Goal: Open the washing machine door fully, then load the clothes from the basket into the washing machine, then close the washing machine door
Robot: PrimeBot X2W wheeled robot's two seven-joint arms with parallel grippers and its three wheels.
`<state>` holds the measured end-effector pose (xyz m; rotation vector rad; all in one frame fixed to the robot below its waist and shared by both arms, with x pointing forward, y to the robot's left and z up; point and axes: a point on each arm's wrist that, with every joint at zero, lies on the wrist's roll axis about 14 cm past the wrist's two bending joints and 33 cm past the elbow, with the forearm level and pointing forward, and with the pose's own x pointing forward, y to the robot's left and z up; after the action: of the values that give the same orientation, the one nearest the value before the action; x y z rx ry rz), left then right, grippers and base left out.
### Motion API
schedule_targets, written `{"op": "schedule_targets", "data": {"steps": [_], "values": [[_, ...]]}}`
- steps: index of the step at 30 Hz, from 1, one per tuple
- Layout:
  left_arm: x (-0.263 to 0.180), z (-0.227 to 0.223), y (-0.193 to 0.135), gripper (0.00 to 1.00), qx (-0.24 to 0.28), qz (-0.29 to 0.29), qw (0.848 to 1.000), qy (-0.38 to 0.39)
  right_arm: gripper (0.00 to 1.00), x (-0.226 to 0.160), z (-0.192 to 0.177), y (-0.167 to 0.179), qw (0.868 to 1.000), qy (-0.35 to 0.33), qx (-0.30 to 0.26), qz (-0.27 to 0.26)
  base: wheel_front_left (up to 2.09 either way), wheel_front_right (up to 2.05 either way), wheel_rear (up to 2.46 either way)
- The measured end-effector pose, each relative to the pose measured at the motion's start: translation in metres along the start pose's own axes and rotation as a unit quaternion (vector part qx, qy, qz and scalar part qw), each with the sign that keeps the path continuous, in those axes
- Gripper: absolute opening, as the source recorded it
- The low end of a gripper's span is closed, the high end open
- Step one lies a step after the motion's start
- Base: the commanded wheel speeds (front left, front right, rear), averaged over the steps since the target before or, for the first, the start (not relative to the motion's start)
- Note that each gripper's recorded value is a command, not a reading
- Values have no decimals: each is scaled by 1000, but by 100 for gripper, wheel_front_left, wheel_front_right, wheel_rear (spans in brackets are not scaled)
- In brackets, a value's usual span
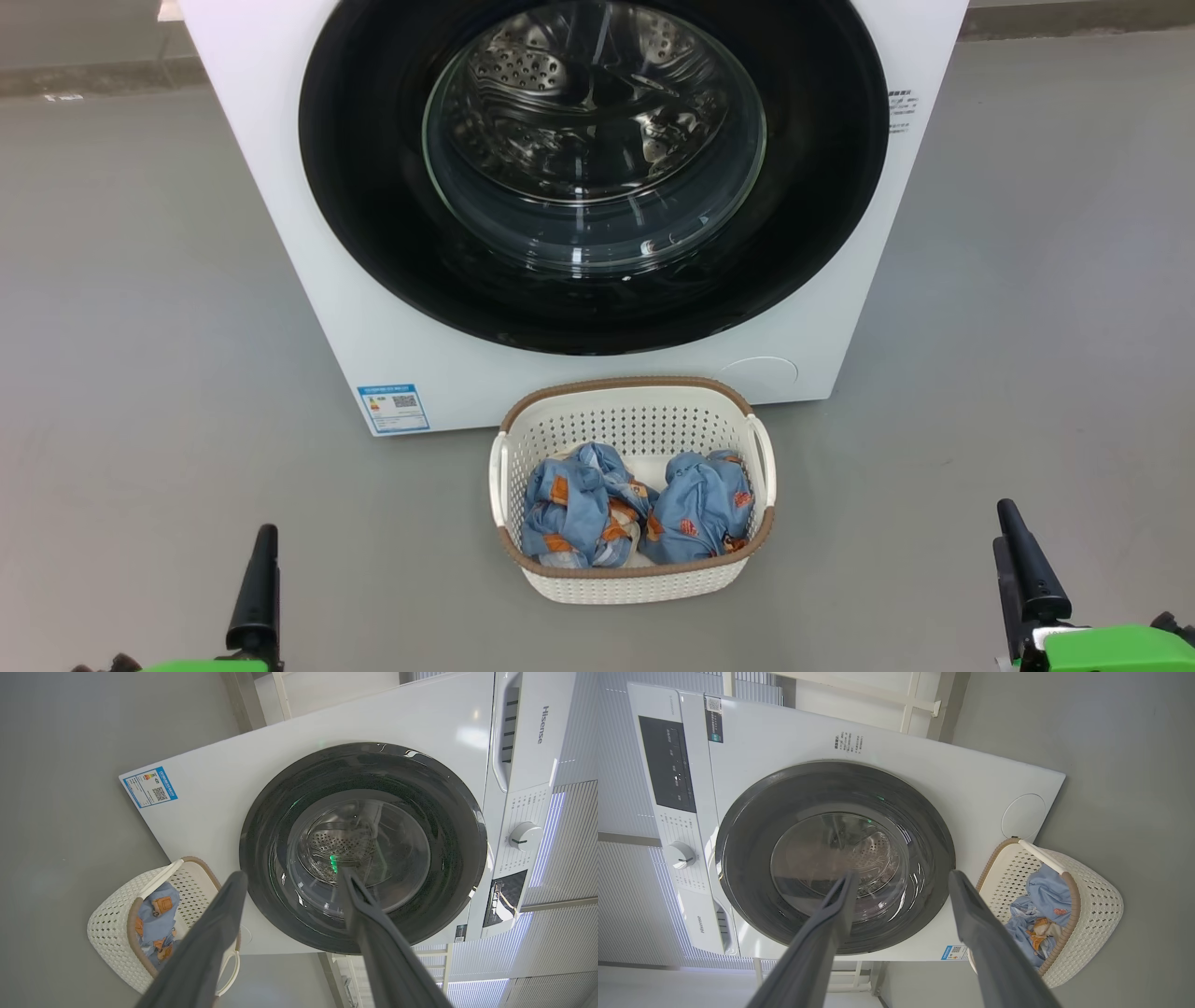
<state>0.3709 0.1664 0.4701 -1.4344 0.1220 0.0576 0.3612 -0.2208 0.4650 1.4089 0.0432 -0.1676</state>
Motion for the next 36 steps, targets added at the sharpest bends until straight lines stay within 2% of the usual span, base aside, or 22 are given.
{"op": "schedule_targets", "data": {"steps": [8,16,27,36], "values": [[1,2,-8,100,90,-12,996,-5,100,0,4,0,996,-4,-84,0,0,0,0],[1,2,-12,100,160,-15,987,-10,100,0,6,1,985,-6,-171,2,0,0,0],[1,2,-18,100,252,-21,967,-18,100,-1,7,5,959,-10,-283,11,0,0,0],[0,0,-23,100,316,-29,948,-23,100,0,6,12,936,-10,-351,24,0,0,0]]}}
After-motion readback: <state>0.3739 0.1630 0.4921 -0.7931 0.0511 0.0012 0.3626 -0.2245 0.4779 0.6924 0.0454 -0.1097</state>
